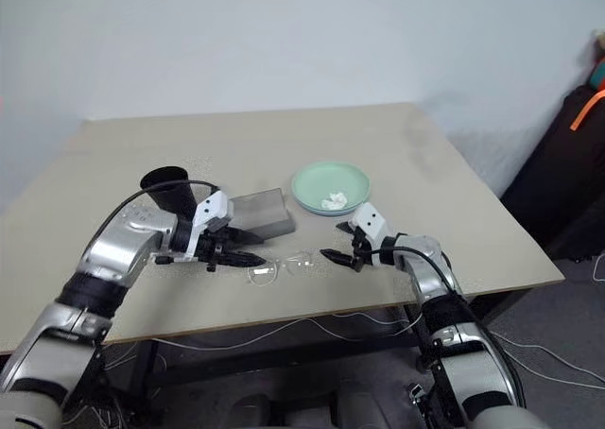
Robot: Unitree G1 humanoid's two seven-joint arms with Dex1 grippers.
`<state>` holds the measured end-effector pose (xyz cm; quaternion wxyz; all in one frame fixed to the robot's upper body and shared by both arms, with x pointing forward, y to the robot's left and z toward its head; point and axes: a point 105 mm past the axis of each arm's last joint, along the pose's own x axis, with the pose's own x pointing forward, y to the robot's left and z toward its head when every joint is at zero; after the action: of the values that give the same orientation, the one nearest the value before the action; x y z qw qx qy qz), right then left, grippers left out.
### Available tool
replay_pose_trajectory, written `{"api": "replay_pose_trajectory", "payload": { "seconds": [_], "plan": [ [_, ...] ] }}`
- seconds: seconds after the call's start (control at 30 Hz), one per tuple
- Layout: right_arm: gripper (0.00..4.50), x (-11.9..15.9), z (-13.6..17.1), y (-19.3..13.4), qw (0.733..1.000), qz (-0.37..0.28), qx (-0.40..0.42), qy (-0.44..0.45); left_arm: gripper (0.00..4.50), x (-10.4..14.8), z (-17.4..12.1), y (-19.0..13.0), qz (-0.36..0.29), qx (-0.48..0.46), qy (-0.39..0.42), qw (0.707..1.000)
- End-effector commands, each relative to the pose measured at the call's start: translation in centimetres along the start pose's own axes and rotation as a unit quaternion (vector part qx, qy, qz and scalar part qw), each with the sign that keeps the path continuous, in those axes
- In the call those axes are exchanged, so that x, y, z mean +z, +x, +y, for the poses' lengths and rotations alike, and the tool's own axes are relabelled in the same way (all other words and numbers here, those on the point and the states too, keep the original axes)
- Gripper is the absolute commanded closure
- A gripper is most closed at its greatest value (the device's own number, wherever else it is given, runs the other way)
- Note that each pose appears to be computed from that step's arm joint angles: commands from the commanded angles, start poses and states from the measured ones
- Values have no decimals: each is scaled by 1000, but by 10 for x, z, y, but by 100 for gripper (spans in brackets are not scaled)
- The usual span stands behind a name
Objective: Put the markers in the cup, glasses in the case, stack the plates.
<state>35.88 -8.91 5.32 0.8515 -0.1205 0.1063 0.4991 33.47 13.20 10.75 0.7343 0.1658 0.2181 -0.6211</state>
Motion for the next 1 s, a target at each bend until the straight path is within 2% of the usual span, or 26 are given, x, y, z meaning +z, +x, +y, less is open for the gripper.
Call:
{"api": "replay_pose_trajectory", "payload": {
  "seconds": [0.03, 0.4, 0.8, 1.0],
  "plan": [
    [46, 23, -2, -1, 999, -43, -20, -17, 199, 9, 7, -2, 29, -25, 33, 999],
    [46, 18, 2, -16, 996, -60, -64, -2, 199, 16, 17, 26, 77, -86, 53, 992],
    [46, 16, 1, -24, 995, -58, -84, -1, 199, 0, 16, 42, 117, -104, 56, 986],
    [46, 23, 7, -29, 995, -75, -63, 3, 199, -3, 19, 39, 127, -98, 60, 985]
  ]
}}
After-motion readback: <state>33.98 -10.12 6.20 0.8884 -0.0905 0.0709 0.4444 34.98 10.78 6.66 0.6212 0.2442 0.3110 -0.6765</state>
